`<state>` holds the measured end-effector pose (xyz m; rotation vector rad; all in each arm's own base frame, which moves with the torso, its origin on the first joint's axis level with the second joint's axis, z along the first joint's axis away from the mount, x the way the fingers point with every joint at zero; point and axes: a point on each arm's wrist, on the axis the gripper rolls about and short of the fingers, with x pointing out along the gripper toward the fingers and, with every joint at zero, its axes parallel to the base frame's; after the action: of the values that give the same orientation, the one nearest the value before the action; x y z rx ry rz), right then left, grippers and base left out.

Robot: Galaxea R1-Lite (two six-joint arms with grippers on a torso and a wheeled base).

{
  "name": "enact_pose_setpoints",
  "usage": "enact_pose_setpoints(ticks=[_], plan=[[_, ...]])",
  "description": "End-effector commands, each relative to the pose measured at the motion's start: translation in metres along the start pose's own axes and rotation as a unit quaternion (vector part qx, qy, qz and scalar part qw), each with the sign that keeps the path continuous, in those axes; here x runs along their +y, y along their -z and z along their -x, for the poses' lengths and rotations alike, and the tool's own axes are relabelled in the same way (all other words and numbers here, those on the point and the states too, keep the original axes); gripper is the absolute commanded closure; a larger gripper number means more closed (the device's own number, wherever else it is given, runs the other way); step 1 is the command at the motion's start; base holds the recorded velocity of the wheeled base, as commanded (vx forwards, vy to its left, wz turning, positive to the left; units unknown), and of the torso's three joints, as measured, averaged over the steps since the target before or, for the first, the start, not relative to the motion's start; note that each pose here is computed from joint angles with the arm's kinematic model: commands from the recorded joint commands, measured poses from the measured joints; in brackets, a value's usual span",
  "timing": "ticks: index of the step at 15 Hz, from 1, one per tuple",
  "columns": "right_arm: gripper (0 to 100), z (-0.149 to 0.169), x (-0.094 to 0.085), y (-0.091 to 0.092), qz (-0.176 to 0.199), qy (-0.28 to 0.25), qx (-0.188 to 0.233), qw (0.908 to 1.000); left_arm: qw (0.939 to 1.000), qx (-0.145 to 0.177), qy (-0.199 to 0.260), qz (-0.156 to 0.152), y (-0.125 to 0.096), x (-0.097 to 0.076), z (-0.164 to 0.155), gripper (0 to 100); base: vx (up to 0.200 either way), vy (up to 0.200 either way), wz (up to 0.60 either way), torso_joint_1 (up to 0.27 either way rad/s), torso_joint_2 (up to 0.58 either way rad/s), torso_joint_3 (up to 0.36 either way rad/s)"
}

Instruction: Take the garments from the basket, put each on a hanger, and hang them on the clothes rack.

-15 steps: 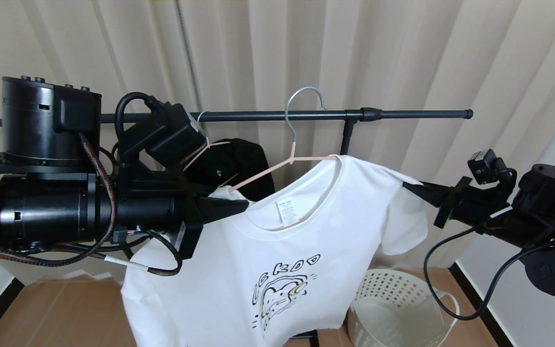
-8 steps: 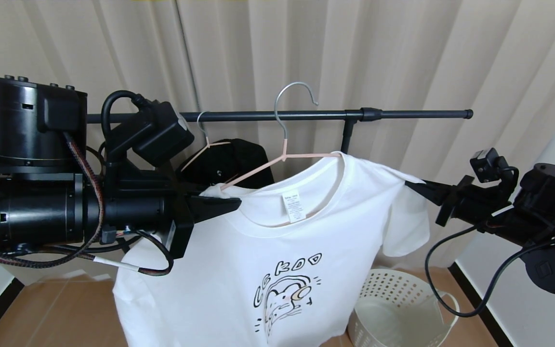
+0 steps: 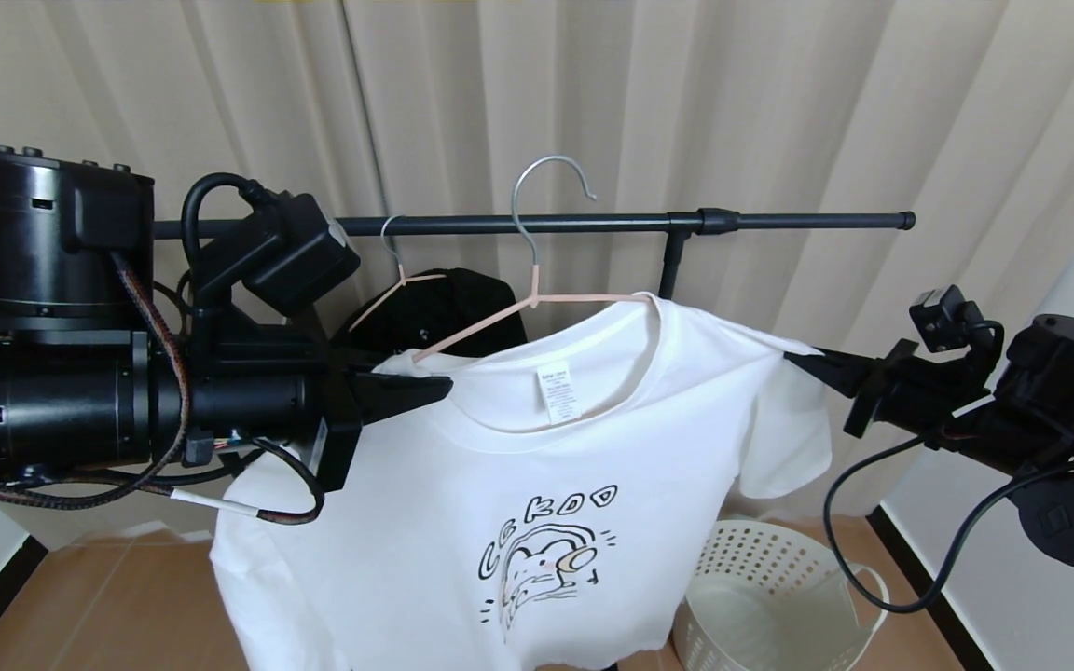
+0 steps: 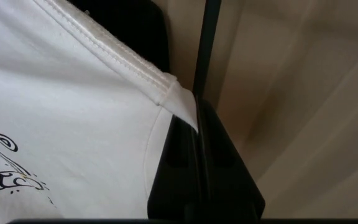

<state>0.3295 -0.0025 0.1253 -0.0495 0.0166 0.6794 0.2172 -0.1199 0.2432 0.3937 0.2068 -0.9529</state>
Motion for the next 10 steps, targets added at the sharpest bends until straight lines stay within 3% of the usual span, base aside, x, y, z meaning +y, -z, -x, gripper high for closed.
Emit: enact_pose_setpoints(ticks=[1,8,9,10], plan=[[100,0.0011,-0.0014,-0.0027,-0.001,0.002,0.001,1.0000,1.0000,0.001,-0.004,0.001,0.0018,0.0006,0.0028,100,0.000,0.000,0.00,0.000,0.00,0.000],[100,0.0044,0.0043,-0.0020,-0.002,-0.001,0.005,1.0000,1.0000,0.000,-0.008,0.003,0.0025,0.0030,0.0002,100,0.000,0.000,0.00,0.000,0.00,0.000],[0,0.0049,0.0053,-0.0024,-0.001,-0.002,0.004,1.0000,1.0000,0.001,-0.007,0.004,0.0037,0.0040,-0.0029,100,0.000,0.000,0.00,0.000,0.00,0.000],[0,0.0054,0.0056,-0.0047,0.002,-0.001,0.001,1.0000,1.0000,0.002,-0.008,0.004,0.0036,0.0043,-0.0032,100,0.000,0.000,0.00,0.000,0.00,0.000]])
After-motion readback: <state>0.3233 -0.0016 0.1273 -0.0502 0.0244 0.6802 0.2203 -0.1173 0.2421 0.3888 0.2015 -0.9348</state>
